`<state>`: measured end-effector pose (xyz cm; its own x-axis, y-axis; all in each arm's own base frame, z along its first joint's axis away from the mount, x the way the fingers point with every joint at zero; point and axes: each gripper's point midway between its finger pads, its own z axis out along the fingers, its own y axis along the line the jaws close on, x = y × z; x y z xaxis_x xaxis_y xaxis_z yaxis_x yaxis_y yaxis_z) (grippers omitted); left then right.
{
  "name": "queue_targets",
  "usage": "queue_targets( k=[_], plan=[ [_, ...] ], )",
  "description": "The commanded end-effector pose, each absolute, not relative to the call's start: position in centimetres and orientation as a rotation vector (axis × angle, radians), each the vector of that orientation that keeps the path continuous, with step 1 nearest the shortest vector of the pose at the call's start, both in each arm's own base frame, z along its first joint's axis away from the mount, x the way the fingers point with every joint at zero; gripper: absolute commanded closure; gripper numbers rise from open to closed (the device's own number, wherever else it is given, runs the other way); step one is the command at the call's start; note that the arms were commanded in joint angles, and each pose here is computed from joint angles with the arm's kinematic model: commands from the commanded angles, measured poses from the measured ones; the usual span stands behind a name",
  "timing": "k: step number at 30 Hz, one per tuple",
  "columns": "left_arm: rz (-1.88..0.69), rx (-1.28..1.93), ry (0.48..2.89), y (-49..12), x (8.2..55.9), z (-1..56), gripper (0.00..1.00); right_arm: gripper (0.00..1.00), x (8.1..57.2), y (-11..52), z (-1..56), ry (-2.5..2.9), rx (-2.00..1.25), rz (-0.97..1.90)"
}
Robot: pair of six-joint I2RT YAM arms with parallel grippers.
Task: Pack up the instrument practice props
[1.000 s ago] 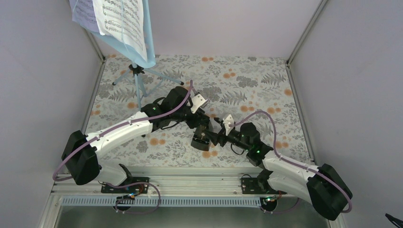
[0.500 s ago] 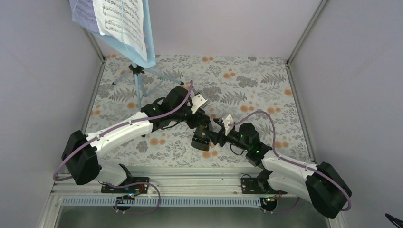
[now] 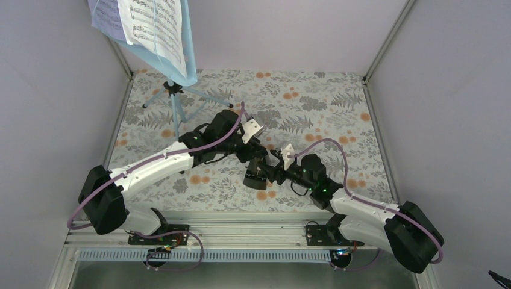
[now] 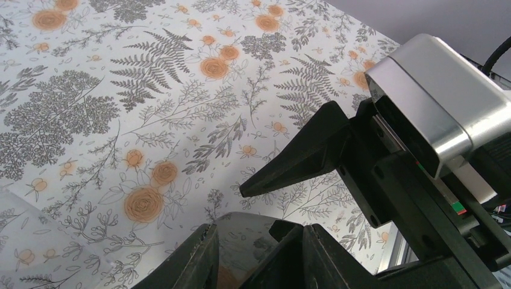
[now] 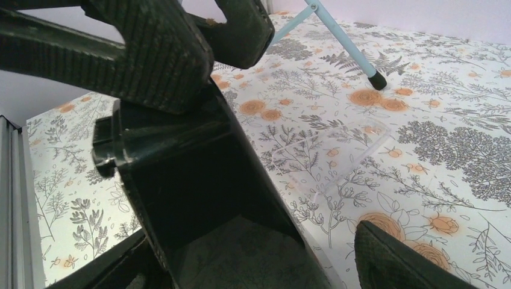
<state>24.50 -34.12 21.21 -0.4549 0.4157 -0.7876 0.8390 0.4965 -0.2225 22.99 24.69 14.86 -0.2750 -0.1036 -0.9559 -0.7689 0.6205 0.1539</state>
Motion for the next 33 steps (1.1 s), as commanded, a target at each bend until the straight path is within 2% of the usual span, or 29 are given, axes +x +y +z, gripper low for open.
queue_targets(
  k=[1,15,20,21,22,23,29,33],
  plan=[
    [-0.796,1.062,2.096,-33.6,23.9,20.0,0.63,0.26,24.4,24.4,16.2,1.735,-0.649,0.711],
    [-0.797,1.063,2.101,-33.6,23.8,19.8,0.64,0.22,25.0,24.8,16.3,1.744,-0.649,0.701],
    [-0.766,1.018,2.1,-33.2,24.4,20.1,0.63,0.15,25.0,24.8,16.5,1.744,-0.651,0.702],
    [-0.748,0.992,2.094,-32.9,24.7,20.4,0.61,0.11,24.9,24.8,16.7,1.74,-0.654,0.704],
    [-0.726,0.964,2.089,-32.5,24.9,20.7,0.57,0.03,24.8,24.8,16.9,1.732,-0.659,0.707],
    [-0.701,0.932,2.082,-32.1,25.3,21.1,0.52,0.0,24.6,24.8,17.2,1.721,-0.668,0.711],
    [-0.645,0.77,1.996,-30.2,26.3,25.3,0.2,0.0,23.3,24.2,19.5,1.66,-0.702,0.724],
    [-0.654,0.664,1.94,-28.9,26.4,27.2,0.07,0.0,22.3,23.4,22.1,1.615,-0.688,0.739]
  ],
)
